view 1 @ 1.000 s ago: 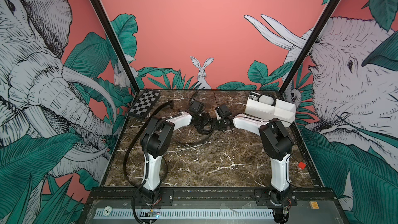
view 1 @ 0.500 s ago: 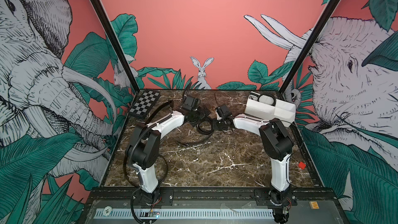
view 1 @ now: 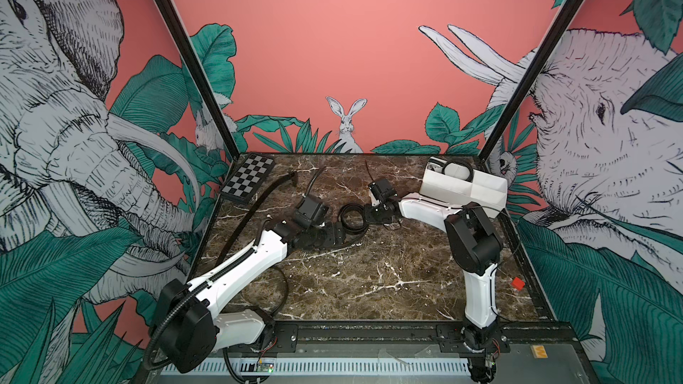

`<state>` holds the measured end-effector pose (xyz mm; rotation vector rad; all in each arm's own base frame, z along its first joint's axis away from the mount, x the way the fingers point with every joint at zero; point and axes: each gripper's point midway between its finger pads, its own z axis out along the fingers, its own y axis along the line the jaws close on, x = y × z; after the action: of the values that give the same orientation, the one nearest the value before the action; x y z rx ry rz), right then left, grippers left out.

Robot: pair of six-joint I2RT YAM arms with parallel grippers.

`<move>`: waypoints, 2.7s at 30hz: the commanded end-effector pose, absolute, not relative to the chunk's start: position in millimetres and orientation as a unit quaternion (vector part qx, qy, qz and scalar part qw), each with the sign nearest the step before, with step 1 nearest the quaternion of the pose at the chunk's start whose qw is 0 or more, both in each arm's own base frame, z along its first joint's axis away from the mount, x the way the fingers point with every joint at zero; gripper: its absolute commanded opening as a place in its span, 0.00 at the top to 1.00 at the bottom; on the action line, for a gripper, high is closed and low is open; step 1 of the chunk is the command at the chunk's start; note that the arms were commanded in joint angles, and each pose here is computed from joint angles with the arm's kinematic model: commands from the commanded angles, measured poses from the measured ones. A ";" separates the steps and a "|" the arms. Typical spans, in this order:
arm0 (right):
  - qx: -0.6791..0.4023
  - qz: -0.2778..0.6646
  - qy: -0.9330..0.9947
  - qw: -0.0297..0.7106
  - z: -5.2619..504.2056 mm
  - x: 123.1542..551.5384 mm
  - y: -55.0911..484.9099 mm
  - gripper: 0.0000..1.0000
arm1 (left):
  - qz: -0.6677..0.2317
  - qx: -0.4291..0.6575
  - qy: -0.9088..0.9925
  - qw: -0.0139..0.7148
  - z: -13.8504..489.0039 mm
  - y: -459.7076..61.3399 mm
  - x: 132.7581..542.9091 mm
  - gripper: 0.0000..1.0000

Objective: Place the belts into the storage roll
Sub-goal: Roll the belt at the center of the board.

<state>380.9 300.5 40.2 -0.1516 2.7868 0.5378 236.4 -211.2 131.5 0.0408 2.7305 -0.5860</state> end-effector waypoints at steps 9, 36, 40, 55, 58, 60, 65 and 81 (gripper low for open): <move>-0.085 0.108 0.990 0.041 0.2 343.6 278.9 1.00 | -0.098 0.173 0.962 0.186 87.4 -220.3 248.6 0.03; -0.136 0.077 0.988 0.012 13.7 319.6 267.4 1.00 | 0.184 0.250 0.897 0.315 102.3 -211.3 369.7 0.01; -0.140 0.079 0.987 0.000 12.6 309.6 263.1 1.00 | 0.170 0.249 0.896 0.326 113.5 -221.2 376.7 0.01; -0.136 0.091 0.987 -0.002 12.3 302.6 263.3 1.00 | -0.220 -0.007 0.952 0.212 96.1 -245.2 255.3 0.03; -0.135 0.093 0.986 0.000 11.8 303.4 265.4 1.00 | -0.282 -0.057 0.936 0.204 97.5 -265.1 261.1 0.03; -0.134 0.093 0.987 -0.001 10.1 302.8 265.4 1.00 | -0.311 -0.077 0.925 0.203 95.7 -278.1 269.6 0.01; -0.131 0.093 0.987 -0.003 5.5 299.5 265.1 1.00 | -0.365 -0.128 0.897 0.215 80.7 -292.9 294.8 0.01; -0.139 0.095 0.986 -0.005 8.1 293.6 267.6 1.00 | -0.192 -0.138 0.962 0.137 43.6 -268.3 297.3 0.29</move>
<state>348.1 284.9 36.2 -0.3746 2.8981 0.4015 304.1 -282.6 45.0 -0.4846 2.6758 -0.7611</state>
